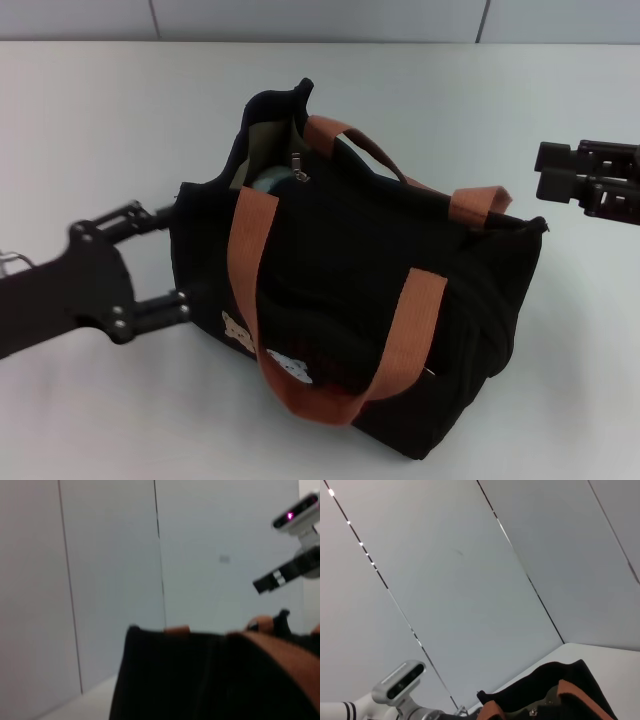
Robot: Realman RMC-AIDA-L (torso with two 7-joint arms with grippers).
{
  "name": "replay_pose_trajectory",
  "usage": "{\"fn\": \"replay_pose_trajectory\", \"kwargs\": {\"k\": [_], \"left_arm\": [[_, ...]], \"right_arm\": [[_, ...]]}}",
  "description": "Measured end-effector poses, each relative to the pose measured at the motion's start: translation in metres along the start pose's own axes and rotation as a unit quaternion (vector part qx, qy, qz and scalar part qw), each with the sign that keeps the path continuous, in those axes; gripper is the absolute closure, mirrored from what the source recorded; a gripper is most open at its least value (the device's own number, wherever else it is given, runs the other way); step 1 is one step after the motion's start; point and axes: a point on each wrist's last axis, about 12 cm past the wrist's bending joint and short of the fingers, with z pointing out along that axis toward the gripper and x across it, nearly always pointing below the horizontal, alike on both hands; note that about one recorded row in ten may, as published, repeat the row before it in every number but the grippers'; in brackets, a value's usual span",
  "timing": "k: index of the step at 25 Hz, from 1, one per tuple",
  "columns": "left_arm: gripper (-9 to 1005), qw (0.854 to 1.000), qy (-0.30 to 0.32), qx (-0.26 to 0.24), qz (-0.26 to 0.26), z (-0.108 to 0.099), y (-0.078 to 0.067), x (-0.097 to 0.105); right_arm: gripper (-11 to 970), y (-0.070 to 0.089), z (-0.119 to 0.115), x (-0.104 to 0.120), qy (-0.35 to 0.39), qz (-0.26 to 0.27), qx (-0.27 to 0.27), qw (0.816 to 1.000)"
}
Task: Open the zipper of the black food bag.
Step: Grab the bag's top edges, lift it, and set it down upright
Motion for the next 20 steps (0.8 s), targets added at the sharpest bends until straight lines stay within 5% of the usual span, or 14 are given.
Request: {"fn": "replay_pose_trajectory", "kwargs": {"k": [15, 20], "left_arm": [[356, 0.998, -0.010, -0.025, 0.061, 0.014, -0.006, 0.013], [554, 0.998, -0.009, -0.027, 0.060, 0.014, -0.006, 0.014]], "right_arm": [[456, 0.000, 0.001, 0.002, 0.001, 0.000, -0.001, 1.000], [456, 0.000, 0.001, 0.002, 0.001, 0.001, -0.001, 1.000]]}}
